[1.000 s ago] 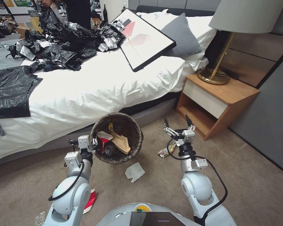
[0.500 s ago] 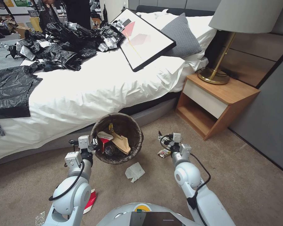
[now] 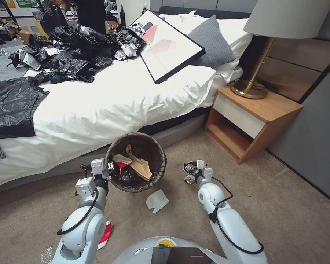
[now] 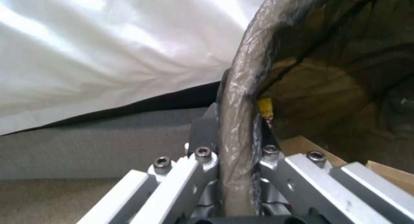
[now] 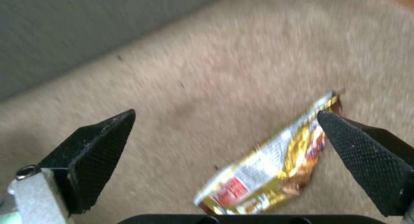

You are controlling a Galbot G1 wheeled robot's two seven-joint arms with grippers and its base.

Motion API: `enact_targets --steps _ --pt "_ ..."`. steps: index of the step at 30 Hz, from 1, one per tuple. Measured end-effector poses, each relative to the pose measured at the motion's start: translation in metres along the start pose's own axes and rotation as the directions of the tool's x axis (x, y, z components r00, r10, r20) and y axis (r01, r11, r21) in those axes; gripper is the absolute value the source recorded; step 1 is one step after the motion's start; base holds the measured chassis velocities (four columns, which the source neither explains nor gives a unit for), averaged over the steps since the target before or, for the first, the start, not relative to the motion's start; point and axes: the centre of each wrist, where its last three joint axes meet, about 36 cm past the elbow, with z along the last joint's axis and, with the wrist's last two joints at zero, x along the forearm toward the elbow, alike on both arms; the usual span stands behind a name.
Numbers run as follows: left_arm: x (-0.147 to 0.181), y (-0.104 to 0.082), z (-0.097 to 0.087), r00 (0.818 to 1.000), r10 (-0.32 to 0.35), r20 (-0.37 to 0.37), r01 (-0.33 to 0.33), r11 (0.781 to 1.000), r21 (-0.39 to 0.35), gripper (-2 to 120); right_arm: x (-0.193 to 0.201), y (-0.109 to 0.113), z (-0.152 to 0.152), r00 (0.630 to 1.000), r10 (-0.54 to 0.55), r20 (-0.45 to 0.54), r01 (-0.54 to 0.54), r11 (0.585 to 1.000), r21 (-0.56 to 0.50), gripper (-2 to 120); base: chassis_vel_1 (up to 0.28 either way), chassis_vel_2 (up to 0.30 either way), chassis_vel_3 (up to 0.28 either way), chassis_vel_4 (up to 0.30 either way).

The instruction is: Pick up the trash bin, then pick up the garbage from the floor and place it into the trash bin.

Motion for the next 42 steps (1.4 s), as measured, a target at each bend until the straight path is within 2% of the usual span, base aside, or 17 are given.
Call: enact_targets --steps 9,39,42 --pt "0.001 0.001 0.0 1.0 -0.003 -0.002 0.003 1.0 -0.002 4 -0.027 -0.006 0.021 0.997 0.042 -0.071 -0.04 0.999 0.02 100 0.0 0.0 0.0 0.0" --pt "0.003 0.0 0.002 1.0 -0.009 -0.006 0.009 1.0 -0.009 4 -0.083 -0.034 0.057 0.988 0.101 -0.119 -0.097 0.994 0.046 100 0.0 0.0 0.0 0.0" --pt "0.003 0.0 0.002 1.0 -0.009 -0.006 0.009 1.0 -0.01 4 -0.086 -0.037 0.062 0.987 0.099 -0.126 -0.094 0.994 0.047 97 0.0 0.0 0.0 0.0"
